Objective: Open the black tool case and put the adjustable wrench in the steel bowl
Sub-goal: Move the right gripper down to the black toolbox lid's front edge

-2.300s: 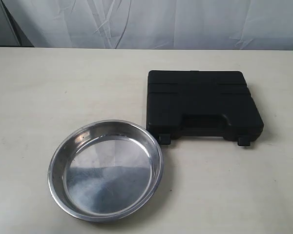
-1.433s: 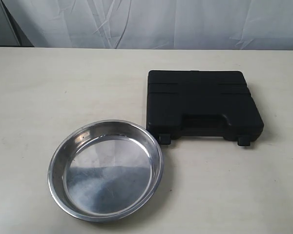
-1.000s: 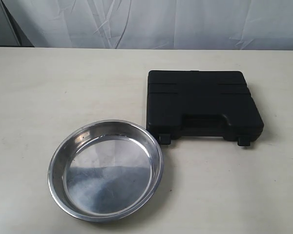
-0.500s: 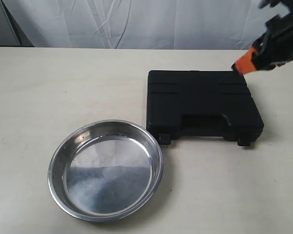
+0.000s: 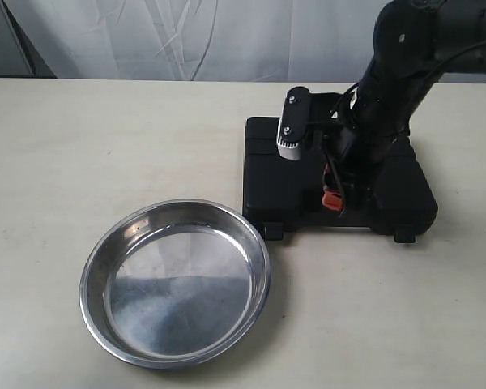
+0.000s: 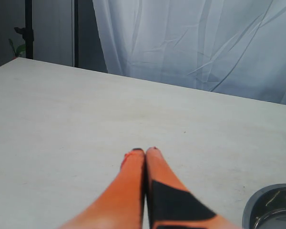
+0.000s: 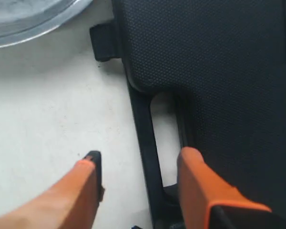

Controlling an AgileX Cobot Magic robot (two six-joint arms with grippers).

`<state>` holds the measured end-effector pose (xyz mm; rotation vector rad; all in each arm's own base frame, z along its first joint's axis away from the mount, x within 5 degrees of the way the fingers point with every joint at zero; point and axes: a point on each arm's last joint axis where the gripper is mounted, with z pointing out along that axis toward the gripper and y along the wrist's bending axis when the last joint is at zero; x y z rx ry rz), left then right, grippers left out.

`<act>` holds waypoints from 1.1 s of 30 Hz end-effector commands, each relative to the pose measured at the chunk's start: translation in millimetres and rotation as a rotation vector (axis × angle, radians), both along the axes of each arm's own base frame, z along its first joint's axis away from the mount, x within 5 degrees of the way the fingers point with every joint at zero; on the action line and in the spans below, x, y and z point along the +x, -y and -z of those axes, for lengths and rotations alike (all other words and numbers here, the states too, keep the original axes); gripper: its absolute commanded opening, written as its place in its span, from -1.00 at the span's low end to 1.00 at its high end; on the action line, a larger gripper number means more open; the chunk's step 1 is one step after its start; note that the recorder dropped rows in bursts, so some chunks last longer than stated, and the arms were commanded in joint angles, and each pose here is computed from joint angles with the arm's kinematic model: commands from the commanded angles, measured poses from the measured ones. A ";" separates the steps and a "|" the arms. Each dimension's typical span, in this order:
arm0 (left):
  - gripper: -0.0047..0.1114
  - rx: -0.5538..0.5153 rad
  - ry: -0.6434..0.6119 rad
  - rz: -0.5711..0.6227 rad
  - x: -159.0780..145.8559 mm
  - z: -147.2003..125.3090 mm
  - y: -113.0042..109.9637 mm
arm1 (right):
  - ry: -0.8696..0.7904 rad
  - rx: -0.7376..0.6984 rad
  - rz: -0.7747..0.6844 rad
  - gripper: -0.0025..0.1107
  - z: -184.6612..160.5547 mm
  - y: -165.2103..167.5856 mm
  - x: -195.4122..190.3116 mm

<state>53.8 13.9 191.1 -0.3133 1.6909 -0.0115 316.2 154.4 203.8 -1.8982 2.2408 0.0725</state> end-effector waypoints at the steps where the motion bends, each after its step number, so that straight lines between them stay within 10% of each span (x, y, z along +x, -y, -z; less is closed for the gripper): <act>1: -0.91 -0.001 0.005 0.009 0.5 -1.1 0.6 | -0.004 -0.041 0.011 -0.12 17.3 -0.9 7.4; 33: -0.91 -0.001 0.005 0.009 0.5 -1.1 0.6 | 0.018 -0.081 0.009 -0.12 72.5 -5.5 27.1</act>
